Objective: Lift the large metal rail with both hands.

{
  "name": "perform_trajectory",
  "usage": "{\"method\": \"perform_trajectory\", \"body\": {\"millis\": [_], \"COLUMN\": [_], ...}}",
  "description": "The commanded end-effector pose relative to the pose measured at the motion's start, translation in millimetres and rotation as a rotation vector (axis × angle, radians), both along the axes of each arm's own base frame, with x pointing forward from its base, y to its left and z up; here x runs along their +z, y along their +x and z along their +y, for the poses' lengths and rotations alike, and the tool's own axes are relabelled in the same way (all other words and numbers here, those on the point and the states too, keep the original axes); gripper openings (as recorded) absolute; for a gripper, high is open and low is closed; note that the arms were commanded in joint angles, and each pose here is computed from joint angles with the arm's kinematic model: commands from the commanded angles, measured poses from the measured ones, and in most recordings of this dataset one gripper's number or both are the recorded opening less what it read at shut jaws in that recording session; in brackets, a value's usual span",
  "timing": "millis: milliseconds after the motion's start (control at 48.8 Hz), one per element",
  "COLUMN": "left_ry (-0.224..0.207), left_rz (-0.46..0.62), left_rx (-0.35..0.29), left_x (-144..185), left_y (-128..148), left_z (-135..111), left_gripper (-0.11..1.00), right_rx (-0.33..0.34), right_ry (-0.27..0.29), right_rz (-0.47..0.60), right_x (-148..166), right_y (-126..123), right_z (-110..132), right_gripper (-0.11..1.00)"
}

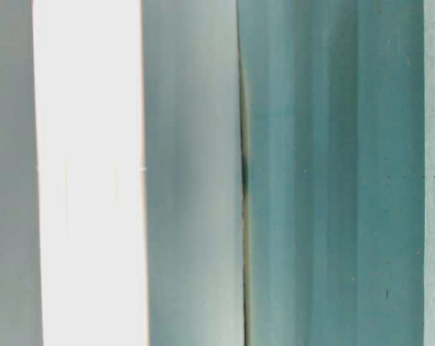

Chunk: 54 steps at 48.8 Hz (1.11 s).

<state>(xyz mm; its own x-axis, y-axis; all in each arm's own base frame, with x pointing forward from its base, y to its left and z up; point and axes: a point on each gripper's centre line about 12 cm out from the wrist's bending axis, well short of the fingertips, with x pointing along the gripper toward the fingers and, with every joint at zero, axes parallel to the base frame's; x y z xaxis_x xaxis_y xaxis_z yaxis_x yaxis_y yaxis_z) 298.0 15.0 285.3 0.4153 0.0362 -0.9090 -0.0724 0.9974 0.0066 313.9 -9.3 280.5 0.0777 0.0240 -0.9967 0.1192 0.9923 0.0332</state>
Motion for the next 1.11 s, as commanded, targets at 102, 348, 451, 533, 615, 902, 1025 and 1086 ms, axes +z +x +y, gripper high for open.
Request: {"method": "perform_trajectory", "body": {"millis": [102, 348, 451, 533, 615, 902, 1025, 1086], "left_ry": [0.005, 0.002, 0.002, 0.001, 0.001, -0.013, -0.028, -0.033], "left_rz": [-0.041, 0.020, 0.011, 0.011, 0.014, 0.008, -0.002, -0.007], "left_rx": [0.001, -0.006, -0.009, -0.010, -0.011, 0.013, 0.045, 0.054], "left_x": [-16, -58, -70, -78, -89, -118, -128, -132], "left_y": [0, -3, -2, -1, 0, 8, 12, 13], "left_z": [0, -2, -2, -2, -2, -2, -2, -2], "left_gripper": [0.37, 0.37, 0.37, 0.37, 0.37, 0.37, 0.37, 0.37], "right_rx": [0.002, 0.005, 0.007, 0.010, 0.016, 0.036, 0.043, 0.046], "right_ry": [-0.002, -0.005, -0.005, -0.006, -0.006, -0.005, -0.007, -0.007], "right_rz": [-0.040, -0.090, -0.104, -0.116, -0.113, -0.135, -0.124, -0.116], "right_x": [-28, -59, -68, -76, -89, -118, -129, -133], "right_y": [-2, -3, -4, -3, -3, 2, 2, 1], "right_z": [2, 6, 7, 9, 10, 18, 19, 19], "right_gripper": [0.39, 0.39, 0.39, 0.39, 0.39, 0.39, 0.39, 0.39]}}
